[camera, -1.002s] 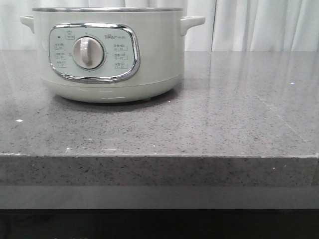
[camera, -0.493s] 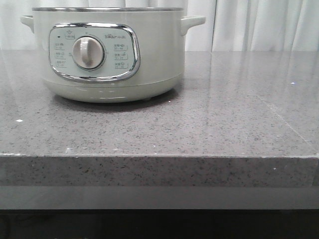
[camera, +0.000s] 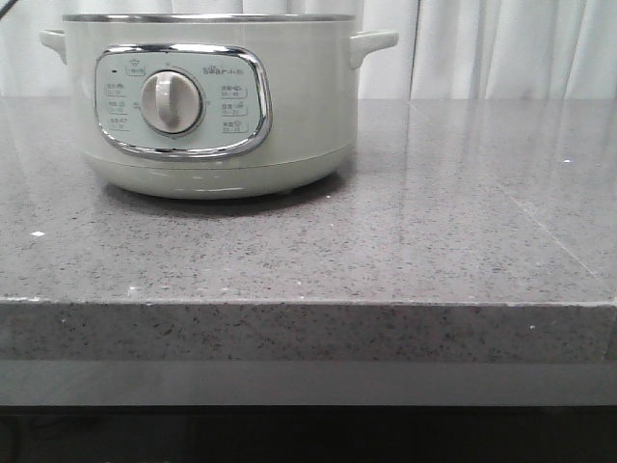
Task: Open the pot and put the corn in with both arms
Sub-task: 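Move the held lid back over the pot with the left gripper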
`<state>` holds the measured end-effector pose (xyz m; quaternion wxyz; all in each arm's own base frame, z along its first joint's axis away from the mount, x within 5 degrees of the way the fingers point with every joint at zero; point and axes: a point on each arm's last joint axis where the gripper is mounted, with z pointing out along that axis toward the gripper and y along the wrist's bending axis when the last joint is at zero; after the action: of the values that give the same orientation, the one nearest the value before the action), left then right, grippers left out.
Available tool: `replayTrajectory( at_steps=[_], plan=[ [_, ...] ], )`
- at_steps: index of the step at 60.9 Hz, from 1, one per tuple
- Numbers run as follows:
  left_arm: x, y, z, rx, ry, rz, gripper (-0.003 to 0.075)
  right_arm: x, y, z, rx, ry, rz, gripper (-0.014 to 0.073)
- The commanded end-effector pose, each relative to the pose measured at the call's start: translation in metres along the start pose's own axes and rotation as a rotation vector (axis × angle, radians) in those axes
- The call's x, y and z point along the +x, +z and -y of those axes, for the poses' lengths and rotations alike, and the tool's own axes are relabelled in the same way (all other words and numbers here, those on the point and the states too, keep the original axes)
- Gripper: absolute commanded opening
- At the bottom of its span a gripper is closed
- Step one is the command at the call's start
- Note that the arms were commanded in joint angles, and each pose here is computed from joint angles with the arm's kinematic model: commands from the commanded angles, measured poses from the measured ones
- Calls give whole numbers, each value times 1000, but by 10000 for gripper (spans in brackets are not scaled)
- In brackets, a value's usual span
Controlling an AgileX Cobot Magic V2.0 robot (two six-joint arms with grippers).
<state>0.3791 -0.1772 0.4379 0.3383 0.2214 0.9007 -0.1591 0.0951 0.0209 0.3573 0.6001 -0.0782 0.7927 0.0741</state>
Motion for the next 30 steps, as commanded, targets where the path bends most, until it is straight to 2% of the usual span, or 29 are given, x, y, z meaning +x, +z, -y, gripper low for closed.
replayTrajectory(
  at_steps=[1,30],
  plan=[
    [-12,-42,16,22,12,159,64,-14,-4,1,14,-8,100,-112],
    [-6,-28,12,9,-19,100,64,-14,-4,1,14,-8,99,-112]
  ],
)
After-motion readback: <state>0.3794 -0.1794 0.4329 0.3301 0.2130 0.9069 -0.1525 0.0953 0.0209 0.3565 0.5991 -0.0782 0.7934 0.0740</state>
